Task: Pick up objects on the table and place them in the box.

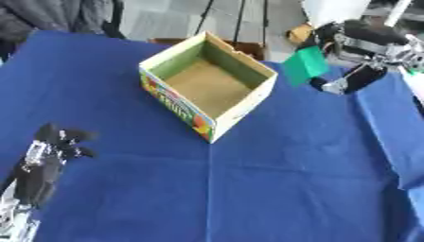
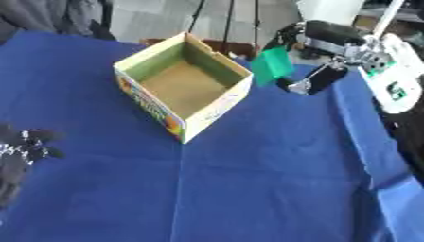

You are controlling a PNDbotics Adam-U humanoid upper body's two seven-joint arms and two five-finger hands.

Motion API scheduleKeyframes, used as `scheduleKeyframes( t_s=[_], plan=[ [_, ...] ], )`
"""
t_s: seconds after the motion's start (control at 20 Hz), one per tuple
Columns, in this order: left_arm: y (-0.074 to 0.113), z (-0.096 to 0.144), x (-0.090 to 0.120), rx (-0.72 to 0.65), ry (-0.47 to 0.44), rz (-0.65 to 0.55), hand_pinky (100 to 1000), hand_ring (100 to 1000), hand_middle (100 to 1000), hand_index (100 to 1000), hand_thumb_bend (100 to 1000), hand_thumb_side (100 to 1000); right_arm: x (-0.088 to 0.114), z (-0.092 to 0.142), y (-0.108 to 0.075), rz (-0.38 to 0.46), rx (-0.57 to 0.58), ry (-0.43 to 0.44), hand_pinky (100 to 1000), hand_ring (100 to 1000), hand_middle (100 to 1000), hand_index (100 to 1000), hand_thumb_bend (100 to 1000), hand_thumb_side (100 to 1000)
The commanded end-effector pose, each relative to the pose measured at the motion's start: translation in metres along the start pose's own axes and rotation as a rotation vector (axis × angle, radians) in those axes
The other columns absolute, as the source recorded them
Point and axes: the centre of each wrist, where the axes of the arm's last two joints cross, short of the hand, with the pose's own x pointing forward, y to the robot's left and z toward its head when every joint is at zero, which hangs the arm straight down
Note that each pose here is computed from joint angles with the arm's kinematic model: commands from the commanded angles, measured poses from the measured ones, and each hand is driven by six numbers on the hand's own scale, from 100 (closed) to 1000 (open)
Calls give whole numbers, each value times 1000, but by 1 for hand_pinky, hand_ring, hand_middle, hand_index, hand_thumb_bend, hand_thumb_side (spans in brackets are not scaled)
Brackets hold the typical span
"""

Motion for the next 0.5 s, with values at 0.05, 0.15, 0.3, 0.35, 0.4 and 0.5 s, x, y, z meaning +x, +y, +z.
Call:
scheduleKeyframes(
  t_s=[0.05,0.15,0.3,0.35,0.4,0.5],
  plan=[
    [3,-7,11,-29,-34,-23,608,788,597,642,410,1000,-9,-4,-14,-3,-36,41,684,713,558,465,100,100],
    [2,-11,14,-43,-46,-24,608,788,597,642,409,1000,-13,-11,-13,-19,-44,55,686,712,556,465,100,100],
    [0,-16,18,-64,-63,-23,608,788,597,642,406,1000,-17,-20,-9,-36,-44,74,688,713,556,467,100,100],
    [-1,-18,19,-70,-68,-23,608,788,597,642,404,1000,-18,-23,-7,-41,-43,78,690,713,555,468,100,100],
    [-2,-19,20,-77,-73,-22,608,788,597,642,402,1000,-19,-27,-5,-51,-43,81,691,712,553,470,100,100],
    [-3,-20,22,-86,-79,-24,608,788,597,642,397,1000,-19,-34,1,-69,-38,83,693,713,552,471,100,100]
  ],
)
